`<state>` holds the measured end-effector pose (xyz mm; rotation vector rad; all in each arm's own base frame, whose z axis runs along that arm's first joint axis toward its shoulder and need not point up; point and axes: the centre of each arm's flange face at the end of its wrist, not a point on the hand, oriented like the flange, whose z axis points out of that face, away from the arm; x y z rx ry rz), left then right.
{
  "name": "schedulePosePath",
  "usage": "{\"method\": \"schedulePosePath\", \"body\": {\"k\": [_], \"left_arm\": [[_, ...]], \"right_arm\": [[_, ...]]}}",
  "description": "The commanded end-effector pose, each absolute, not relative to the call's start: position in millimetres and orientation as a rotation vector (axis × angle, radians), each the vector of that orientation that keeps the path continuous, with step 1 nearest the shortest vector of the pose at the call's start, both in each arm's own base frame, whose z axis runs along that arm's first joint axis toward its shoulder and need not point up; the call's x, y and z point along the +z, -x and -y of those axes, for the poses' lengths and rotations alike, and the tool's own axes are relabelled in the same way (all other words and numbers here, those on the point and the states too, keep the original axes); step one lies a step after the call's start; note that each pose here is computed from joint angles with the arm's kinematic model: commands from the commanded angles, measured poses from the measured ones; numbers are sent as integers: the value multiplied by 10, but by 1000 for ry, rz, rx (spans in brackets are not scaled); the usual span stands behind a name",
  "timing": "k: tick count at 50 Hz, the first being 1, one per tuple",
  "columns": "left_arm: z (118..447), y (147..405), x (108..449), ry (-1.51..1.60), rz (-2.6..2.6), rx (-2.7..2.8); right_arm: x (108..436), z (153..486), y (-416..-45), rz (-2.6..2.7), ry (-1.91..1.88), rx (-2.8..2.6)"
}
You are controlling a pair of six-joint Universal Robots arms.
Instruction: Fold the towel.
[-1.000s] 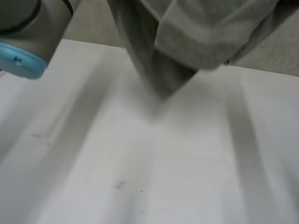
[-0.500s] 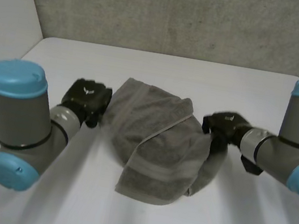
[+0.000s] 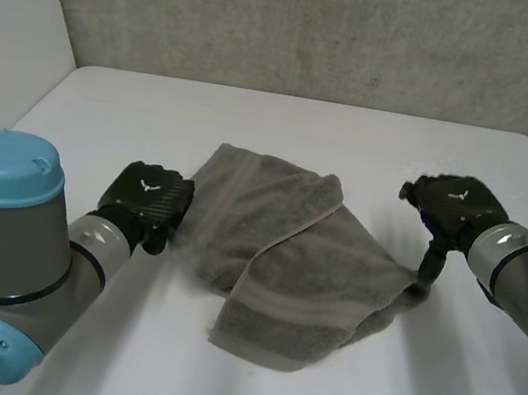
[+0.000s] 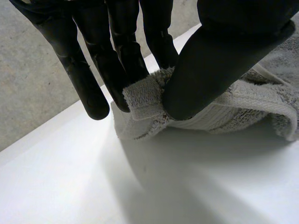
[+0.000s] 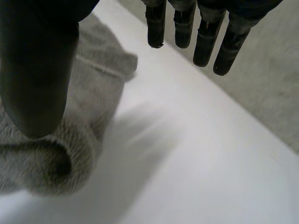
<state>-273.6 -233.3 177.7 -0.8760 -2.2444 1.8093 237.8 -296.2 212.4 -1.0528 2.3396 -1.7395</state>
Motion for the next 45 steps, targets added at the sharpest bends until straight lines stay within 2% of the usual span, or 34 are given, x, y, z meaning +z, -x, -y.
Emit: {"method": "schedulePosePath", "body": {"k": [1, 2, 3, 5, 6, 8, 15, 24, 35, 45], "left_arm": [[2337, 2729, 1745, 877, 2255, 1799], [2340, 2731, 1744, 877, 2255, 1799], [2340, 2731, 1744, 877, 2255, 1799], [2369, 2717, 1753, 868, 2256, 1809], [2370, 2717, 1753, 868, 2256, 1810], [2410, 2708, 1763, 853, 2249, 1833], [2520, 2662, 1757, 821, 2242, 1884], [2673, 2555, 1653, 786, 2300, 1876], [2698, 2525, 1638, 777, 2313, 1875], [2695, 2524, 1634, 776, 2315, 1872]], "right_arm": [[2337, 2627, -2638, -2142, 1139, -1828], [2336, 2490, -2767, -2077, 1202, -1805], [2336, 2489, -2768, -2076, 1203, -1805], [2283, 2216, -2975, -1952, 1375, -1752], [2283, 2214, -2976, -1951, 1376, -1751], [2154, 1980, -3134, -1824, 1576, -1694], [1859, 1668, -3355, -1621, 1881, -1599], [1568, 1594, -3565, -1513, 2000, -1516], [1325, 1615, -3756, -1441, 2017, -1452], [1225, 1687, -3802, -1420, 2075, -1469]]}}
